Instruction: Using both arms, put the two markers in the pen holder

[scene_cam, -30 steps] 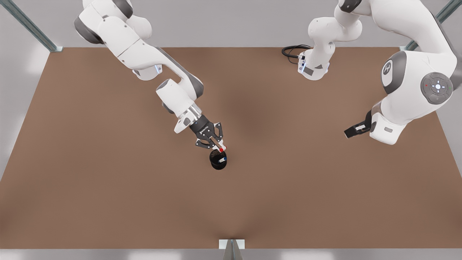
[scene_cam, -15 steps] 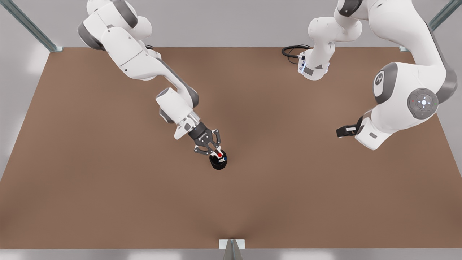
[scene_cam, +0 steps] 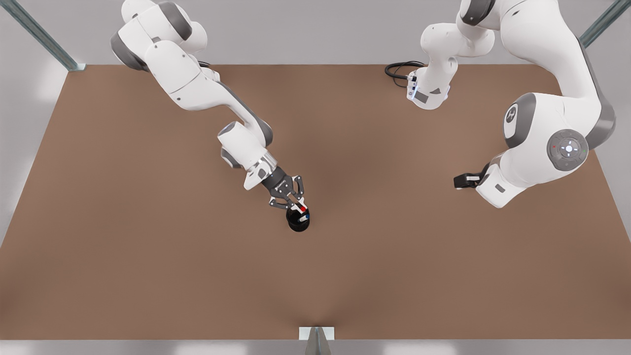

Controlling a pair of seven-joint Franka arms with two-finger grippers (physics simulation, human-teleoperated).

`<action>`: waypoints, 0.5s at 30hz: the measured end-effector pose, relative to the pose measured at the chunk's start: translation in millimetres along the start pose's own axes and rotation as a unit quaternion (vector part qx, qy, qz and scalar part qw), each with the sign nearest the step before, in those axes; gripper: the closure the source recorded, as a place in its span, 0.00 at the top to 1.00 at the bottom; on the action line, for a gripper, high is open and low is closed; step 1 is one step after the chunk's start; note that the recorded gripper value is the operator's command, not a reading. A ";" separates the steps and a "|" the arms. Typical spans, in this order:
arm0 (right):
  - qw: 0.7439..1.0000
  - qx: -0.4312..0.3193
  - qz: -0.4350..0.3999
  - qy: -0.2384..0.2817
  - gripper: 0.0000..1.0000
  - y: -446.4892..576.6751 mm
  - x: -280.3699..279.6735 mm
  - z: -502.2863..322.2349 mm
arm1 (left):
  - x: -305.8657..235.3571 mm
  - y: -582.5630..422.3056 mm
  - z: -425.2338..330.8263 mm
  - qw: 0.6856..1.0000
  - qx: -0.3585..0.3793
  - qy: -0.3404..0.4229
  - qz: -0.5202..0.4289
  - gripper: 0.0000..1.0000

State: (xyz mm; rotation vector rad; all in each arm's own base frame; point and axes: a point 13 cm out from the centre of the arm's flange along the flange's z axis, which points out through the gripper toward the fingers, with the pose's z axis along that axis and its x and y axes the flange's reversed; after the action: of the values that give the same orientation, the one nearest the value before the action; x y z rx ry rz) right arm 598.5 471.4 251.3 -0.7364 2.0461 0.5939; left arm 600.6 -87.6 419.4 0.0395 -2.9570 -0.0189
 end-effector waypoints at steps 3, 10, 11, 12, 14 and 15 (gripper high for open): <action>1.000 0.001 0.004 0.008 0.21 -3.6 12.1 4.5 | 0.1 -1.1 0.0 1.000 0.000 0.000 0.006 1.00; 1.000 0.004 0.004 0.024 1.00 -13.1 32.8 8.3 | -0.4 -1.0 0.8 1.000 0.000 0.000 0.014 1.00; 1.000 0.005 0.003 0.022 1.00 -14.1 29.1 7.0 | -0.4 -1.2 0.8 1.000 0.000 0.000 0.015 1.00; 1.000 0.009 -0.001 0.014 1.00 -17.0 16.0 3.4 | -0.4 -1.2 0.8 1.000 0.000 0.000 0.016 1.00; 0.998 0.041 -0.027 -0.028 1.00 -33.0 -84.0 -29.5 | -0.3 -1.1 0.4 1.000 0.000 0.000 0.018 1.00; 0.995 0.074 -0.039 -0.051 1.00 -51.1 -159.8 -60.7 | -0.2 -0.7 -0.5 1.000 0.000 -0.001 0.019 1.00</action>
State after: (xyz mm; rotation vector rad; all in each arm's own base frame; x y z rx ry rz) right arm 672.5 440.5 410.7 -0.6823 1.9341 0.4226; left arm 600.9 -88.3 419.8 -0.0165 -2.9592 -0.0146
